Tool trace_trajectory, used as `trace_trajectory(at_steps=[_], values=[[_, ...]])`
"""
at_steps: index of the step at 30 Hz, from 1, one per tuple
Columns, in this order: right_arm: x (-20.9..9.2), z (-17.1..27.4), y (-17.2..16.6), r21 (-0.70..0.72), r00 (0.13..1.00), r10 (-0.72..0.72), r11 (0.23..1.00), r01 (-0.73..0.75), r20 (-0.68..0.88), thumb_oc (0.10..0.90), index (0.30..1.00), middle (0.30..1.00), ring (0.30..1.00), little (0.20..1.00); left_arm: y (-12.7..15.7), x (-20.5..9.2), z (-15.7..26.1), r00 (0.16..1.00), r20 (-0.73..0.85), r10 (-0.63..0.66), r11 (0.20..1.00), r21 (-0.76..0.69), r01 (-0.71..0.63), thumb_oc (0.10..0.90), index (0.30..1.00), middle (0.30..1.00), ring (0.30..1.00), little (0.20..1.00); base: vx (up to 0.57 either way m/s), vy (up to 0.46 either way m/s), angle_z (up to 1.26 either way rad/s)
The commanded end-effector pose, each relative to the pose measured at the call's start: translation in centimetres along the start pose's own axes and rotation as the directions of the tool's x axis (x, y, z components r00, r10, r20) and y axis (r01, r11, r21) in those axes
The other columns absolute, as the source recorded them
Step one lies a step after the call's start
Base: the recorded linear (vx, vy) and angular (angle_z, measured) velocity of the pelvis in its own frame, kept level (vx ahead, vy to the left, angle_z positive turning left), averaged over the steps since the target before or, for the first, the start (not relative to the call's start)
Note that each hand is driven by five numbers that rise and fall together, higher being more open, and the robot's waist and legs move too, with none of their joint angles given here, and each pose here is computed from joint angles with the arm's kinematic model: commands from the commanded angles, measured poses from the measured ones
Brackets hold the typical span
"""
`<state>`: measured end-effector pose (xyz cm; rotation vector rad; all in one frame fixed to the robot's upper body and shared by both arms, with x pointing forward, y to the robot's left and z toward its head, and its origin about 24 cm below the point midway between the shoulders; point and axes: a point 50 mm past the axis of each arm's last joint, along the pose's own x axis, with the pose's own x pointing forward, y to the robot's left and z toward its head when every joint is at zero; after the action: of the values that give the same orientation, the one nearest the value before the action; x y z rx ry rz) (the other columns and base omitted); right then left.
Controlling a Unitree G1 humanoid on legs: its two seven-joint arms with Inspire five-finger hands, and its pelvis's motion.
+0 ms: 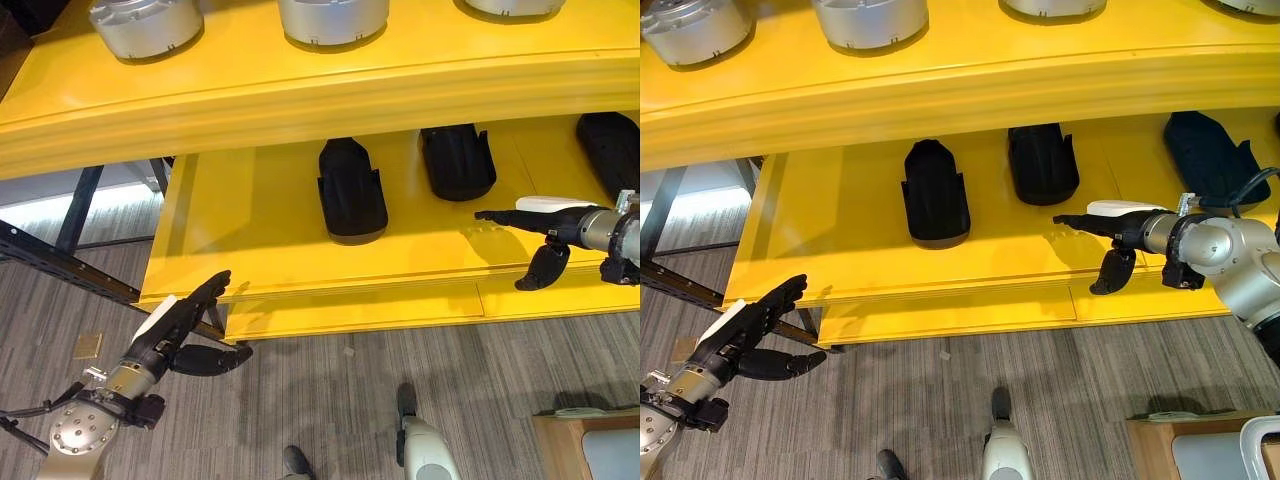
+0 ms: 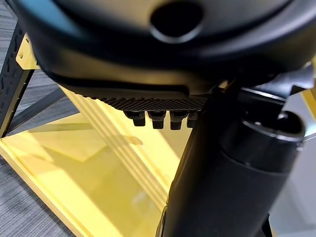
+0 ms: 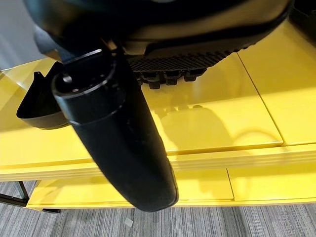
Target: Move parts from the plastic box to the shelf.
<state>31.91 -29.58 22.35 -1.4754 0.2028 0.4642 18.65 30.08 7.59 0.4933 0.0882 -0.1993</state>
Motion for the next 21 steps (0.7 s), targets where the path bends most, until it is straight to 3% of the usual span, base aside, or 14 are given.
trace_trajectory(at_steps=[1,21], values=[[-2.2,2.6,-5.2,-0.042,0.975,-0.197,0.978,0.203,0.106,0.9,1.0,1.0,1.0,1.0,2.6,-0.4,3.4,0.983,0.162,0.084,0.992,0.076,-0.097,0.9,1.0,1.0,1.0,1.0,0.0,0.0,0.0],[-4.2,4.4,-9.4,-0.144,0.943,-0.311,0.934,0.327,0.118,0.9,1.0,1.0,1.0,1.0,2.8,-1.5,2.1,0.979,0.117,0.165,0.985,0.036,-0.17,0.9,1.0,1.0,1.0,1.0,0.0,0.001,0.0]])
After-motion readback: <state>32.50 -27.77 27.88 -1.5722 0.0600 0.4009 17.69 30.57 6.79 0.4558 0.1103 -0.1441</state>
